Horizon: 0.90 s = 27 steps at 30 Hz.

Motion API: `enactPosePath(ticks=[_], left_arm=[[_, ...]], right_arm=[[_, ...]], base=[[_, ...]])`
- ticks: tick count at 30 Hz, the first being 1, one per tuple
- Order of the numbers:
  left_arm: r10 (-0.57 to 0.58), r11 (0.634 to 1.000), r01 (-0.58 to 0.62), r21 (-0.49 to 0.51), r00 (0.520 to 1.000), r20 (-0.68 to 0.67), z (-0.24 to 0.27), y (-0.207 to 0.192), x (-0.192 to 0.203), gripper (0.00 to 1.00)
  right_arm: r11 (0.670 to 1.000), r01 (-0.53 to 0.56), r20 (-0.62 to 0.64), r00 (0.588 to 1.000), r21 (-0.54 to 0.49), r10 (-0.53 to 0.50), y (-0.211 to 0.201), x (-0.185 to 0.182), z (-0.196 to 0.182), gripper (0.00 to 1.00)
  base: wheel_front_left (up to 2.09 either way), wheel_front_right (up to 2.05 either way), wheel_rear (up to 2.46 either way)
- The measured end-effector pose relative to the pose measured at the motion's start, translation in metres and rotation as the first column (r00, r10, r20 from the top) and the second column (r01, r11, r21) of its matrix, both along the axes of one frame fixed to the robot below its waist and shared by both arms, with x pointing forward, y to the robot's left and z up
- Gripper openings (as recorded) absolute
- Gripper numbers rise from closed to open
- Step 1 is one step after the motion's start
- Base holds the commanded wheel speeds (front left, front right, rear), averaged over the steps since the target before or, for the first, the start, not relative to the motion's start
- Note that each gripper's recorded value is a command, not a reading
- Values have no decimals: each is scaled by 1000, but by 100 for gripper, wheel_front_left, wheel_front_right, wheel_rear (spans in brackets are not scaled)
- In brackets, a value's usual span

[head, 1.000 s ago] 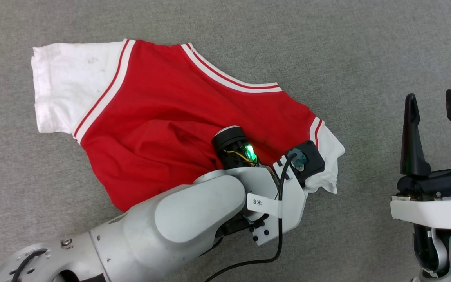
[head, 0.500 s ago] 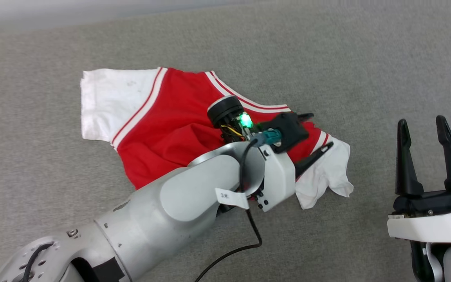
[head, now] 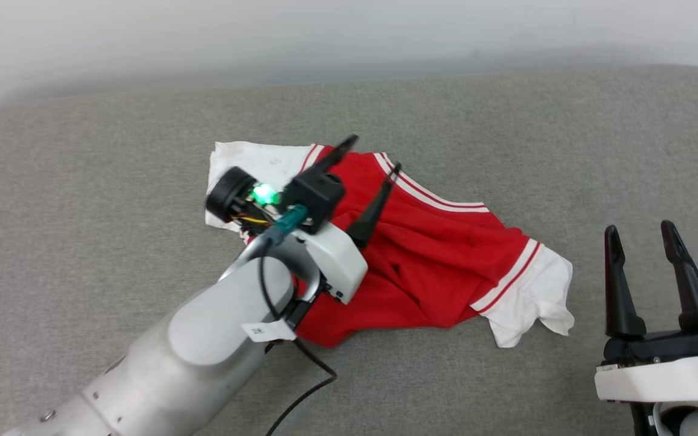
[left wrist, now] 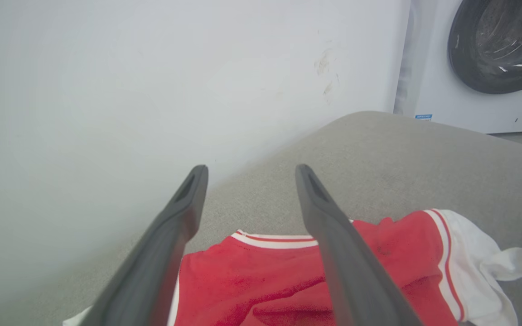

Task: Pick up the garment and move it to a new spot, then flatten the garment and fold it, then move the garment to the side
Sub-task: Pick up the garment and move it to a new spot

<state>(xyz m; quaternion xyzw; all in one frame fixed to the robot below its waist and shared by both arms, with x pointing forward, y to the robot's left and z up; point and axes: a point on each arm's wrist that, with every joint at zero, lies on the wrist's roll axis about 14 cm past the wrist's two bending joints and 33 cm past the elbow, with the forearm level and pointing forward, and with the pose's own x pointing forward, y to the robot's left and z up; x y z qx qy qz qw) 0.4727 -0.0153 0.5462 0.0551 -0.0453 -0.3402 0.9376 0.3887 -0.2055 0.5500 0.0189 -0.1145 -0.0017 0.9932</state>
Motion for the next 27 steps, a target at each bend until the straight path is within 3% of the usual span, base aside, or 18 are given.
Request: enactPosePath(ticks=[5, 6, 12, 22, 27], left_arm=[[172, 984, -166, -64, 981, 95, 28, 48, -3, 100], [277, 960, -267, -90, 952, 131, 37, 81, -8, 100], [444, 894, -430, -124, 886, 132, 32, 133, -29, 100], [613, 786, -598, -158, 787, 69, 10, 185, -70, 100], [629, 771, -618, -155, 777, 30, -5, 190, -90, 100]], right_arm=[[1000, -25, 5, 1000, 6, 25, 8, -3, 2, 100], [999, -37, 7, 999, 8, 37, 12, -6, 3, 100], [999, -45, 9, 999, 11, 45, 15, -13, 4, 100], [999, -36, -5, 999, 22, 36, 12, -27, 0, 100], [999, -29, -13, 999, 41, 30, 9, -33, -3, 100]], base=[[0, 0, 0], [0, 0, 0], [0, 0, 0], [0, 0, 0], [0, 0, 0]])
